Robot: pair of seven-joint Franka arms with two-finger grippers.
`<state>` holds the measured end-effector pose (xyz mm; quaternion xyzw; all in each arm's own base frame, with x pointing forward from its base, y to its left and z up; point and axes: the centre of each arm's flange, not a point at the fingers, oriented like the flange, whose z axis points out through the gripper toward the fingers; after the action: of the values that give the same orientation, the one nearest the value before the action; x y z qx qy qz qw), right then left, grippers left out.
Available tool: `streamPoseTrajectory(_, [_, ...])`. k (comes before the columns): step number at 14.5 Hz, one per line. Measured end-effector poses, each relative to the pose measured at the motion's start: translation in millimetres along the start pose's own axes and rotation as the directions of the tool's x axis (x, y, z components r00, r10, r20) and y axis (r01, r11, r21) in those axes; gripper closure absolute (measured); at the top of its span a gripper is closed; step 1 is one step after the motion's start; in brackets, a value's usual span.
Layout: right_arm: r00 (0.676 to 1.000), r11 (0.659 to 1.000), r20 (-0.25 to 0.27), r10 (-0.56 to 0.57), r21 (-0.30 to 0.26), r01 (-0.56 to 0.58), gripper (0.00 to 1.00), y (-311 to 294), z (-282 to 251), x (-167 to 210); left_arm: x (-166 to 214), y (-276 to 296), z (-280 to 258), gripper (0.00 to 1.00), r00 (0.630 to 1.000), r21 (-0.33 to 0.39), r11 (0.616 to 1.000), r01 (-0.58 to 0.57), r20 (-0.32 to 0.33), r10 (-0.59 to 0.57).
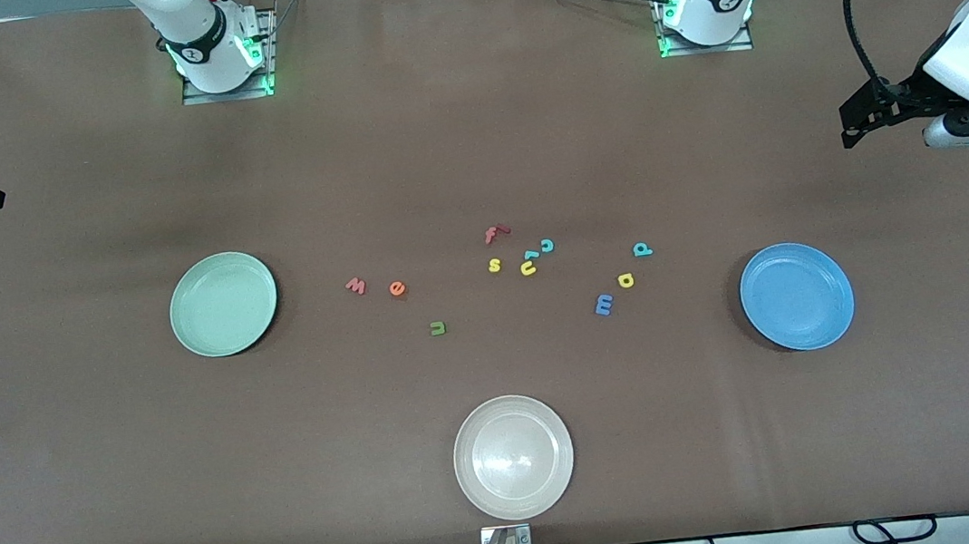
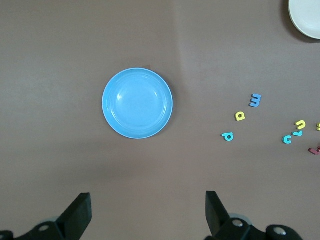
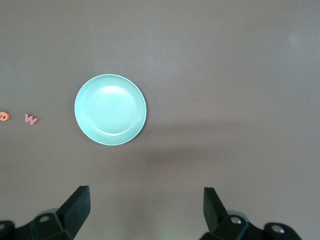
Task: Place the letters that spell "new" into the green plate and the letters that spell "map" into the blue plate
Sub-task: 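Move the right gripper toward the pink w while the left gripper reaches letters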
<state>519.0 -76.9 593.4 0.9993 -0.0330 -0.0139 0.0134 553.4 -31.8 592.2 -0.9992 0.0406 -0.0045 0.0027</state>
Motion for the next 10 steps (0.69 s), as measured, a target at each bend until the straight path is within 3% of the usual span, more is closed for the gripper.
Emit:
streamPoseTrajectory(5, [1.000, 1.000, 0.006, 0.000, 0.000, 0.000, 0.00, -0.2, 2.7, 0.9, 0.0, 0.0, 0.0, 0.00, 1.000, 0.000, 1.000, 0.000, 0.000, 0.000])
streamPoseTrajectory(8, [0.999, 1.000, 0.040, -0.008, 0.001, 0.008, 0.00, -5.1, 21.1, 9.9, 0.0, 0.0, 0.0, 0.00, 1.000, 0.000, 1.000, 0.000, 0.000, 0.000])
streamPoseTrajectory(10, [0.998, 0.999, 0.066, -0.021, 0.029, 0.020, 0.00, -17.6, 42.9, 23.0, 0.0, 0.0, -0.1, 0.00, 1.000, 0.000, 1.000, 0.000, 0.000, 0.000])
